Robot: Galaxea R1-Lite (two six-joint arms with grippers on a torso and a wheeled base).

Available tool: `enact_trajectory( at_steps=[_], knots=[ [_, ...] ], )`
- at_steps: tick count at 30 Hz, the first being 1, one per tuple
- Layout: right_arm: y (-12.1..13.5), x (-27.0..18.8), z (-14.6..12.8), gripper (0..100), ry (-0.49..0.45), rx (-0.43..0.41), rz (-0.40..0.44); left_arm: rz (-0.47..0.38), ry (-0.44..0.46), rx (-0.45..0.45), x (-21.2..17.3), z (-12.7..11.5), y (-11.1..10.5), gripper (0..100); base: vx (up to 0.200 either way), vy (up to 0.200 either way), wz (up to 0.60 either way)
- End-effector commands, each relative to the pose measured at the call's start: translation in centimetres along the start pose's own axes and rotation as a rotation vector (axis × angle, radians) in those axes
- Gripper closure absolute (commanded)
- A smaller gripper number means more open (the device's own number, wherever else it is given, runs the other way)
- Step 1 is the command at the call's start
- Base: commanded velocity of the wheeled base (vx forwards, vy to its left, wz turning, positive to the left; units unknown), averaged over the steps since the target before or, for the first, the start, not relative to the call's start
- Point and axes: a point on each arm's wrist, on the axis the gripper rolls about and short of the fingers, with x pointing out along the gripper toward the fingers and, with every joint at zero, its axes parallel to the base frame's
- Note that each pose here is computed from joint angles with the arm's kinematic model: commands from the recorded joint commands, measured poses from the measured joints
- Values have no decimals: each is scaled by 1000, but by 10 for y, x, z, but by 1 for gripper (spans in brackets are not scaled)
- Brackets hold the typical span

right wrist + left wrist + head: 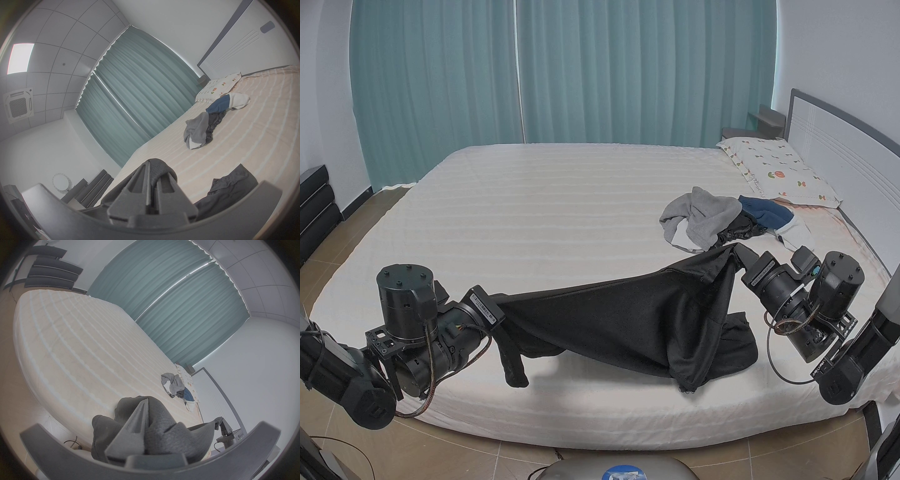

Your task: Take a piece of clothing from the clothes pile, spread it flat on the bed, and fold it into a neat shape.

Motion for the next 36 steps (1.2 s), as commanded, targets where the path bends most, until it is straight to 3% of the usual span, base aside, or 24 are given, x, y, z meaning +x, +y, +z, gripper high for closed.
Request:
enact_trajectory(
  at_steps=[1, 19, 31, 36],
  knots=[
    [2, 0, 1, 100, -12, 4, 12, -7, -6, -2, -2, 1, -1, 100, 0, 200, 0],
    [4, -4, -1, 100, 2, 3, 20, -2, 5, -1, -3, -1, 1, 100, 0, 200, 0],
    [18, -29, 9, 100, 21, -3, 87, -6, 15, 4, -3, -3, 0, 100, 0, 0, 0],
    [27, -39, 19, 100, -4, -2, 132, -20, 19, 8, -6, -4, -3, 100, -200, 0, 0]
  ],
)
